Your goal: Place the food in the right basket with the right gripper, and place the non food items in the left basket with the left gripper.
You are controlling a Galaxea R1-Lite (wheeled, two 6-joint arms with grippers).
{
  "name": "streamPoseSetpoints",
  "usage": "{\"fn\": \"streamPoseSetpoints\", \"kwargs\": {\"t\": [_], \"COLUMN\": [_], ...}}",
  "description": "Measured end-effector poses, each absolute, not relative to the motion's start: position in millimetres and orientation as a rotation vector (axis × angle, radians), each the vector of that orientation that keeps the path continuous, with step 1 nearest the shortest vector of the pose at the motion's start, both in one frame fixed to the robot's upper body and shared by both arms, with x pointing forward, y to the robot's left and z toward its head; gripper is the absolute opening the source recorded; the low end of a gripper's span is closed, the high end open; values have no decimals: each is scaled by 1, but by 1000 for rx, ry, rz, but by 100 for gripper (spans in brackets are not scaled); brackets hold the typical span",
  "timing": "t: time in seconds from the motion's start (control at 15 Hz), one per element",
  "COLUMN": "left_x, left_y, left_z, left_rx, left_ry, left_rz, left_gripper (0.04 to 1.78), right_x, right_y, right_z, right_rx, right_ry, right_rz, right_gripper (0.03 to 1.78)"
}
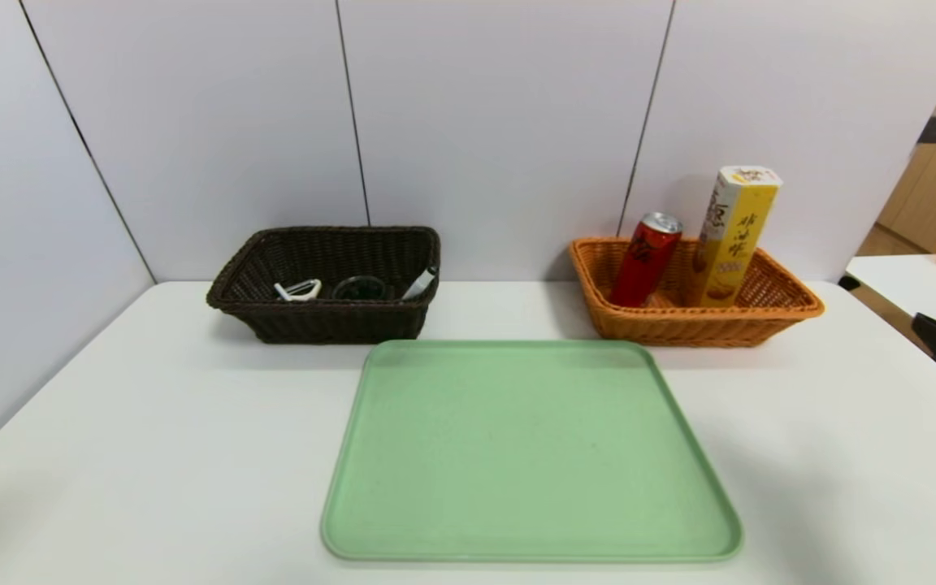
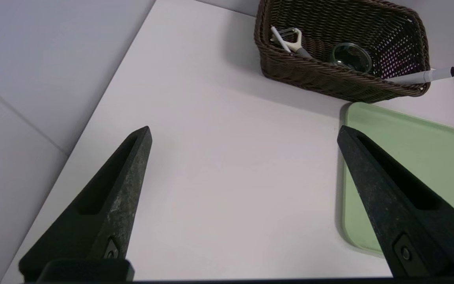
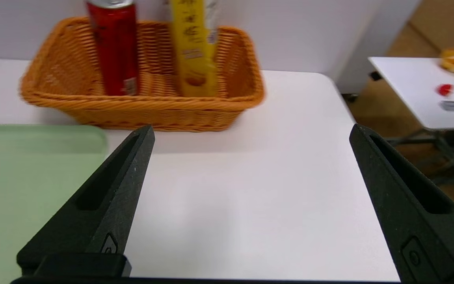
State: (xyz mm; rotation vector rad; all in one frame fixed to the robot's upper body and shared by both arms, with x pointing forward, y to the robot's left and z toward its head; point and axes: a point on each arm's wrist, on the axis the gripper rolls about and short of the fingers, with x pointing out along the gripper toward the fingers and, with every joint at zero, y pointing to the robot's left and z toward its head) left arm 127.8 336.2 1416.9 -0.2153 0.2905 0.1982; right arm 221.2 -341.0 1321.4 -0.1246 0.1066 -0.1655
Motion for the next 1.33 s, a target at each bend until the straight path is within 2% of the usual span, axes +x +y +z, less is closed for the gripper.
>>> {"fn": "streamPoseSetpoints", "kwargs": {"t": [0.2,0.33,0.6,0.87,1.07,1.2,1.33], "left_x": [74,45,8,11,28,36,41], "left_y": [339,340,336,335,335,335,335], "left_z": [1378,1348,1299,1260,1243,1241,1233], "left_rx": [-217,-186,-70,49,93,107,129], "left_ry": [228,176,78,56,-5,-64,-51], "left_rz": [222,220,56,9,15,26,29], "left_gripper": [167,167,167,169,169,169,169], "right_x": [180,151,105,93,85,79,71], "right_y": [-344,-343,-338,-336,-336,-336,-336], "right_z": [1315,1303,1264,1247,1260,1269,1266], "right_rx": [-139,-154,-222,-247,-189,-179,-176], "right_ry": [20,-45,-172,-286,-392,-364,-268], "right_rz": [-223,-196,-96,-92,-53,-8,18], "right_gripper": [171,171,171,171,171,171,171]}}
